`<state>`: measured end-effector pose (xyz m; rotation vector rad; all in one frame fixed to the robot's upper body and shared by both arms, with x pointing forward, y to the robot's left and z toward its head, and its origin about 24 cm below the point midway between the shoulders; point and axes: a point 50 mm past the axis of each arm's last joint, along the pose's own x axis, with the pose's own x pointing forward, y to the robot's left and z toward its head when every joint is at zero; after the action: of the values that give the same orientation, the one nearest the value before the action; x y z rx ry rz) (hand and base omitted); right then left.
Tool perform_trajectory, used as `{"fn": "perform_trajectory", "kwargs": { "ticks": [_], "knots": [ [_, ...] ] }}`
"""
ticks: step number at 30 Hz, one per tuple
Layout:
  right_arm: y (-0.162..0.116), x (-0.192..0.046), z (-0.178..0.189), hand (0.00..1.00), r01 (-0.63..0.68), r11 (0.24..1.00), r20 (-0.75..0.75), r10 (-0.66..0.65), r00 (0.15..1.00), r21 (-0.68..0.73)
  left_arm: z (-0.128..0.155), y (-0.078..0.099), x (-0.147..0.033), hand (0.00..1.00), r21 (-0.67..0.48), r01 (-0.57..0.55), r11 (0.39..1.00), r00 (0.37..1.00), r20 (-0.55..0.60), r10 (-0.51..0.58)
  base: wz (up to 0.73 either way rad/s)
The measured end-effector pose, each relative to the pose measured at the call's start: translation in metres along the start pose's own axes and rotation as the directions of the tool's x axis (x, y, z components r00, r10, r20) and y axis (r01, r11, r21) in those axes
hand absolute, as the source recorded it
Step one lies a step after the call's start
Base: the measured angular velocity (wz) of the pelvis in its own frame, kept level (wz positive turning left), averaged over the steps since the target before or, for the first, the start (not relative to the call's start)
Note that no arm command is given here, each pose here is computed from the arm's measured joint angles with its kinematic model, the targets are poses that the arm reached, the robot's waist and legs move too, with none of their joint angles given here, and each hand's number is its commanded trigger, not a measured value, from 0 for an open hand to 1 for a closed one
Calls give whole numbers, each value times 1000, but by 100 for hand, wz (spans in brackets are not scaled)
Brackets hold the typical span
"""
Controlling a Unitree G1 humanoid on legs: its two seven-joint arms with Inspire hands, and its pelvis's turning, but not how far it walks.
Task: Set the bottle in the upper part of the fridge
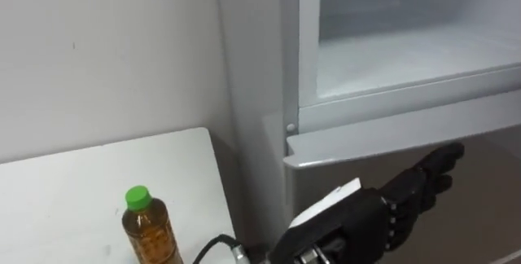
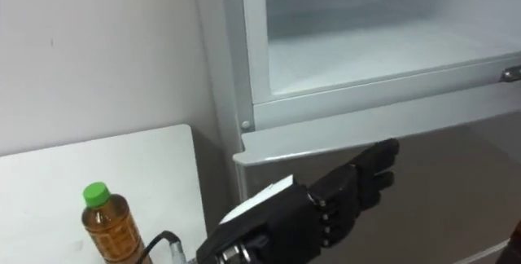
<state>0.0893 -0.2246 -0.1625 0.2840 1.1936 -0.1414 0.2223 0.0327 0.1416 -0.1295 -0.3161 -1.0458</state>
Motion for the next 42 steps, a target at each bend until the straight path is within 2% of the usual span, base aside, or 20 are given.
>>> {"fn": "perform_trajectory", "kwargs": {
  "ticks": [4,8,13,17,20,22,25,26,28,29,31,33,34,36,40,42],
  "knots": [
    [0,0,-2,0,5,1000,4,-5,1000,0,10,3,-6,0,104,-54,993,998,19,52,10],
    [-1,-1,-7,0,10,1000,-4,-10,1000,5,24,18,-15,0,150,-175,973,983,88,164,6],
    [-7,-4,-14,0,14,999,13,-14,1000,45,40,41,-45,0,198,-394,897,915,179,362,2],
    [-10,-6,-20,0,20,998,-1,-20,1000,52,52,50,-60,0,232,-489,841,867,235,439,18],
    [-12,-7,-24,0,28,998,-7,-28,1000,55,58,59,-73,0,250,-580,775,811,273,518,16],
    [-16,-9,-27,0,43,996,-3,-43,999,76,61,65,-85,0,248,-650,718,757,299,581,10],
    [-21,-12,-33,0,61,993,-2,-61,998,101,73,76,-118,0,242,-801,547,597,373,710,0],
    [-22,-12,-34,0,63,993,-3,-63,998,102,74,77,-123,0,235,-822,518,568,384,728,0],
    [-24,-13,-37,0,72,991,-8,-72,997,112,77,81,-138,0,210,-882,422,471,414,779,0],
    [-24,-14,-38,0,76,991,-9,-75,997,113,79,83,-143,0,210,-893,398,450,419,789,6],
    [-26,-16,-43,0,82,992,-20,-81,997,95,81,89,-160,0,206,-931,302,364,432,826,21],
    [-29,-17,-44,0,90,990,-22,-88,996,112,79,93,-172,0,199,-952,234,299,428,853,13],
    [-30,-17,-44,0,94,988,-19,-93,996,121,78,92,-177,0,197,-957,213,279,422,863,0],
    [-33,-19,-46,0,105,983,-3,-106,994,148,71,90,-195,0,203,-971,128,200,390,899,2],
    [-36,-22,-52,0,132,978,-13,-132,991,159,62,90,-212,0,197,-980,25,95,355,930,11],
    [-43,-27,-61,0,161,967,-25,-159,987,200,56,91,-226,0,188,-981,-47,18,332,943,5]
  ]
}}
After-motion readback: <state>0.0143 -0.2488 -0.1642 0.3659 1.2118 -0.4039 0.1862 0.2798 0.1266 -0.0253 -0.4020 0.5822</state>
